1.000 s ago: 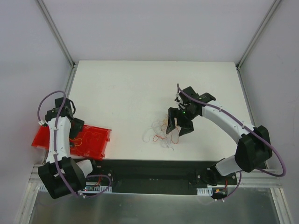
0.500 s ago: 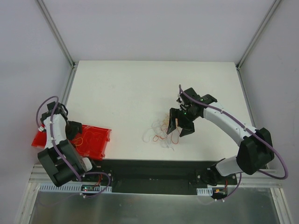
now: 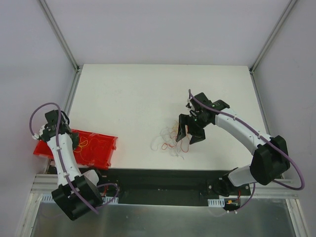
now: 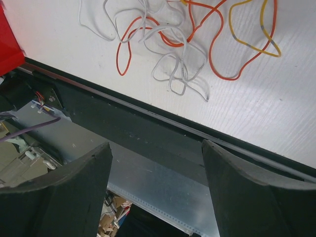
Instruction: Untangle the cables
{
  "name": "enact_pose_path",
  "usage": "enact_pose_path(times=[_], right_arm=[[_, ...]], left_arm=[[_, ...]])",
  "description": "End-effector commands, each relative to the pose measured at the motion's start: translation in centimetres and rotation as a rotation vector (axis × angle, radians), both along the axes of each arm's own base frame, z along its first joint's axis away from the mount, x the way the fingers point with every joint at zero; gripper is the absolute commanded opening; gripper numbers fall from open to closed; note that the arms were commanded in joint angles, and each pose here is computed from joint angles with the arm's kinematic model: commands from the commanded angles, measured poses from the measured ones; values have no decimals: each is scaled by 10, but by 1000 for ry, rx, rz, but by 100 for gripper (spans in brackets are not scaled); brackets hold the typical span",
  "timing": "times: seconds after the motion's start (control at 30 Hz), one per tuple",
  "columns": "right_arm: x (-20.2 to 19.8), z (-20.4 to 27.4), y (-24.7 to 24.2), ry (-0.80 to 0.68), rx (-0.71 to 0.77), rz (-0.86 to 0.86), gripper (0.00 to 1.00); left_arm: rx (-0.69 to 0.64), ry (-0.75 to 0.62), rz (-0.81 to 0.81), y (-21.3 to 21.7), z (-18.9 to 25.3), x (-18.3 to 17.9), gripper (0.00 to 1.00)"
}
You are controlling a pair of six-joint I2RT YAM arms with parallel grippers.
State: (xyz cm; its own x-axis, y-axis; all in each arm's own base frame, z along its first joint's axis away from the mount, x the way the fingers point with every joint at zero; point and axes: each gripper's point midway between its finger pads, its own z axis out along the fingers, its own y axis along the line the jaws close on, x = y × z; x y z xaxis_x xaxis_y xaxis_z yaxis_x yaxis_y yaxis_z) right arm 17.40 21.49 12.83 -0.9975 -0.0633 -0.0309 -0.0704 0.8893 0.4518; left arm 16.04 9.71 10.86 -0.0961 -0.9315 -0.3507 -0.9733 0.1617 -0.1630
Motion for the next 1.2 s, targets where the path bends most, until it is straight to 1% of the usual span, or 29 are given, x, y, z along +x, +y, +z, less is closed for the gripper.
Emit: enact_pose_path(times=[0.0,0.13,0.2,0.4,0.53,0.6,0.67,0.77,0.8,0.87,0.9,0.97,1.07,1.17], right_arm=[[-3,9,4,-18,39,43,76],[-1,11,5,-25,43,58,76],[-2,12,4,-27,41,65,76],[-4,10,2,-20,38,54,76],[-3,10,3,-23,39,51,76],[-3,10,4,-20,42,47,76],[-3,8,5,-19,44,45,76],[-2,7,6,-14,51,43,76],[-2,7,6,-11,51,41,76],[-2,8,6,-19,54,42,76],[-3,7,6,-17,52,47,76],[-4,8,5,-20,52,49,76],[-6,5,4,-8,47,55,76],[-5,5,6,-11,54,59,76]], left_arm=[[35,37,5,2,8,-17,0],[84,32,34,9,14,-21,0],[108,29,29,15,14,-16,0],[147,116,21,38,-9,-6,0],[99,198,15,38,-42,-7,0],[55,229,7,31,-55,-10,0],[22,238,4,23,-62,-12,0],[11,214,4,20,-60,-8,0],[13,206,0,20,-56,-8,3],[24,179,-12,20,-42,-6,22],[31,159,-18,19,-34,-5,37],[48,126,-35,19,-14,-3,58],[93,93,-50,23,13,-2,74],[164,81,-72,34,34,0,76]])
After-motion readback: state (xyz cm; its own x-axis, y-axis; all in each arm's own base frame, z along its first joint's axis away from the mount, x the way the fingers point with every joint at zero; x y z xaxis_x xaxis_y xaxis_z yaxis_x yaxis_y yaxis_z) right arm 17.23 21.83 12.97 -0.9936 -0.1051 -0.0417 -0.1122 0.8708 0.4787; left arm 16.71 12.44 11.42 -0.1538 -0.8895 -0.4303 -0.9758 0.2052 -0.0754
